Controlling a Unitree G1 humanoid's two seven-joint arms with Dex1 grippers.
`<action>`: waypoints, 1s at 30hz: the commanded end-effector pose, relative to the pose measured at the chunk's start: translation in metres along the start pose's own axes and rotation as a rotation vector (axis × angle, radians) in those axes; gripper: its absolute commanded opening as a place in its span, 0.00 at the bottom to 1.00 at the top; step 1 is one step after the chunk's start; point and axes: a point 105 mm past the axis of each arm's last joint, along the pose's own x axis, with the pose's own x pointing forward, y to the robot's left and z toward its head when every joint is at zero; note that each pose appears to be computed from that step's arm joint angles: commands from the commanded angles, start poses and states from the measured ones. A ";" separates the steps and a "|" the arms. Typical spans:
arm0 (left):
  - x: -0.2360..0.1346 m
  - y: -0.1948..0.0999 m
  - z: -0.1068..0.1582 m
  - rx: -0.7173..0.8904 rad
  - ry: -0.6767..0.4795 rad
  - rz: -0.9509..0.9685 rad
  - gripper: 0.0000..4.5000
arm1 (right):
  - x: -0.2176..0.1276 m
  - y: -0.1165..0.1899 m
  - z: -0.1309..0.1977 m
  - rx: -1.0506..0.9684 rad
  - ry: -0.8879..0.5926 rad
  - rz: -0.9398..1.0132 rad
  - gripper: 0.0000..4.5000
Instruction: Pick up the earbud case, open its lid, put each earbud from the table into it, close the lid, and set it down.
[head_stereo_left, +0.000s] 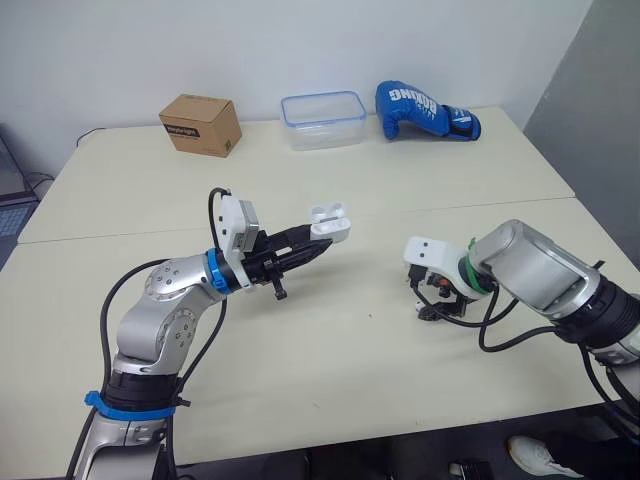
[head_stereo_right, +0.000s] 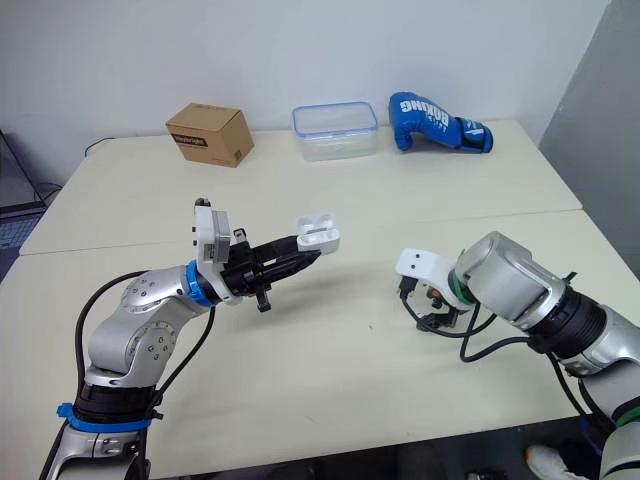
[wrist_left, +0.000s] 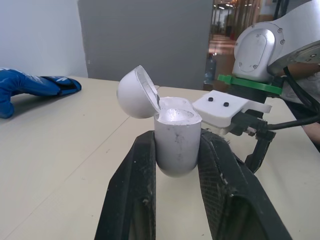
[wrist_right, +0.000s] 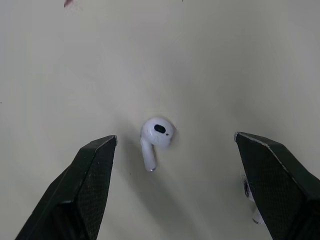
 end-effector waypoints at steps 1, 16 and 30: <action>0.004 -0.005 0.013 0.050 -0.034 -0.020 0.18 | 0.002 0.007 0.000 -0.018 0.009 -0.005 0.88; 0.005 -0.008 0.011 0.045 -0.032 -0.017 0.18 | 0.005 0.013 0.001 -0.015 0.025 0.005 0.69; 0.005 -0.008 0.010 0.045 -0.028 -0.012 0.18 | 0.007 0.009 0.000 -0.028 0.031 -0.011 0.41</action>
